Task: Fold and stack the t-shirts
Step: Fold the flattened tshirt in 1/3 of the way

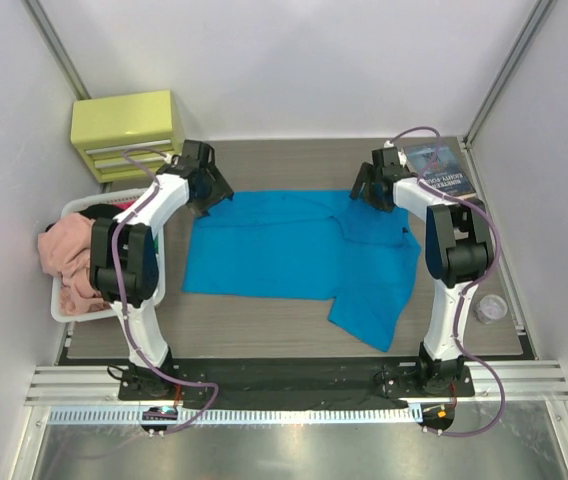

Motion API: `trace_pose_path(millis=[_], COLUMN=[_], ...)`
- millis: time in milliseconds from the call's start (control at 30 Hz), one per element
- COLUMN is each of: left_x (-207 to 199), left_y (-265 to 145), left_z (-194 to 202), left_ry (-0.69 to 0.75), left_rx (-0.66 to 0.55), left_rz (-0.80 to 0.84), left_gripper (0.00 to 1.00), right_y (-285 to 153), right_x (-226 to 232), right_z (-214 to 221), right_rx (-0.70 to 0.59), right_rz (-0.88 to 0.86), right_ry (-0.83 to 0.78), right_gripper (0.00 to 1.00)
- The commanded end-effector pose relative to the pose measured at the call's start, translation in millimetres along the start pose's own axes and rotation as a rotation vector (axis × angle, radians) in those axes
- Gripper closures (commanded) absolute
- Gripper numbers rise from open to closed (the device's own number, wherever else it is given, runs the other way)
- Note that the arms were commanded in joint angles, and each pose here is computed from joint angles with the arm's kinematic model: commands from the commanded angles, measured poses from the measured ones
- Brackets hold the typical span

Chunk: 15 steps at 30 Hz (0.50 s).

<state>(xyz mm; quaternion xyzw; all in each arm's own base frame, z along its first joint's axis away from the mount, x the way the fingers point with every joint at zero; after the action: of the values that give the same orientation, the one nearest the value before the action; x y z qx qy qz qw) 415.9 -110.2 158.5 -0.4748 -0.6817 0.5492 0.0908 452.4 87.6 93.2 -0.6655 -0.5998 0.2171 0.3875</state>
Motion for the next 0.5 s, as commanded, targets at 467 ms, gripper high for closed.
trace_pose_path(millis=[467], left_x=[62], left_y=[32], left_z=[-20], left_ry=[0.040], left_rx=[-0.047], left_rz=[-0.194], left_gripper=[0.41], right_y=[-31], right_x=[0], right_z=[-18], right_rx=[-0.110], right_rz=[-0.018], right_ry=[0.035], right_gripper=[0.22])
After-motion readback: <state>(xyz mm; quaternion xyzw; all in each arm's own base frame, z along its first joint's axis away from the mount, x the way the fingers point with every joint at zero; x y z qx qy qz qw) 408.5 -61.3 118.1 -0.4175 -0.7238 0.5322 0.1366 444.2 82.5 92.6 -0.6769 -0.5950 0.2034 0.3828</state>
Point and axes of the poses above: each gripper's point midway between its finger pads, its own y axis out along the fingers, its own x axis along the line the jaws close on, z = x × y, the point moved 7 cm from there along -y, back along the fingers, and after that the axes turned 7 degrees about -y, right-handed, at the moved point
